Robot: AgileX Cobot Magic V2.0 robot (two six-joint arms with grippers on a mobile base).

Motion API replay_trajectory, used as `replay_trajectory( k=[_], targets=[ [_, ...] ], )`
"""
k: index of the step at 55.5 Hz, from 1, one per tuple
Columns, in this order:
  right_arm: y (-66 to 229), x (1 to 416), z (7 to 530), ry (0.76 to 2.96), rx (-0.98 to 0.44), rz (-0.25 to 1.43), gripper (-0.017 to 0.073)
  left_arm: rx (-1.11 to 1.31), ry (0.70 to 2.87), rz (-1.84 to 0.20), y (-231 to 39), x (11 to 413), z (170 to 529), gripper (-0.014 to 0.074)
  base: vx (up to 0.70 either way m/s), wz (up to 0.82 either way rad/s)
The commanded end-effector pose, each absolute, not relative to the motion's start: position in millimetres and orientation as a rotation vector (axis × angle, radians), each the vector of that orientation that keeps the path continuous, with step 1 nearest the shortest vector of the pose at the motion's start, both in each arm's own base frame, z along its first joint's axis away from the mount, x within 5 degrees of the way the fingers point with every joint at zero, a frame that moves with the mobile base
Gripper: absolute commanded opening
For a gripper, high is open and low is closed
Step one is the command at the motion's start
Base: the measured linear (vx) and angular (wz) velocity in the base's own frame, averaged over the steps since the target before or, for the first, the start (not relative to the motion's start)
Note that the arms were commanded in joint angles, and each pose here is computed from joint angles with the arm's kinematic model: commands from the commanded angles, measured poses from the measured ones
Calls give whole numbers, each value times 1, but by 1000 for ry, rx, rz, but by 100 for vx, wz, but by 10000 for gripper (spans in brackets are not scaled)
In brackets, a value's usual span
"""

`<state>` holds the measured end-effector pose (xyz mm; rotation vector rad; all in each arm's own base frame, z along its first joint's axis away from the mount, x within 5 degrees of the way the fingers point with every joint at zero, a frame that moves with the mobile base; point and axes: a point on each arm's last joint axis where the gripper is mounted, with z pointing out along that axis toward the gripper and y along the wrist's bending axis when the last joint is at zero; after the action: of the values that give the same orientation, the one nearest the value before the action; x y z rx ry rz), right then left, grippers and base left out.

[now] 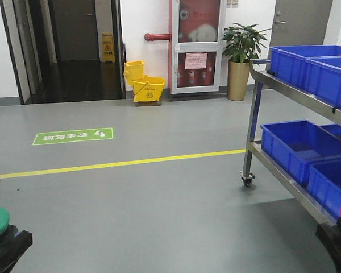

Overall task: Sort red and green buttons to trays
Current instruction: 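Drive the base to the green and red trays holding both switches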

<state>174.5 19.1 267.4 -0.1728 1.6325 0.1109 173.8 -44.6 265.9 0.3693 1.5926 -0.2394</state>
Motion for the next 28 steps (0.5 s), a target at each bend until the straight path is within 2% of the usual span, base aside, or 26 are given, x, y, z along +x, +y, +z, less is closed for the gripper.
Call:
replay_trajectory(
  k=[1, 15, 28],
  targets=[
    [20, 176, 287, 1510, -181, 124, -8, 347, 1490, -284, -47, 175, 283, 4, 63, -2],
    [20, 176, 287, 1510, -181, 124, -8, 347, 1490, -284, -47, 175, 283, 4, 63, -7],
    [20, 176, 287, 1506, -181, 126, -8, 347, 1490, -284, -47, 175, 283, 4, 61, -28]
  ],
)
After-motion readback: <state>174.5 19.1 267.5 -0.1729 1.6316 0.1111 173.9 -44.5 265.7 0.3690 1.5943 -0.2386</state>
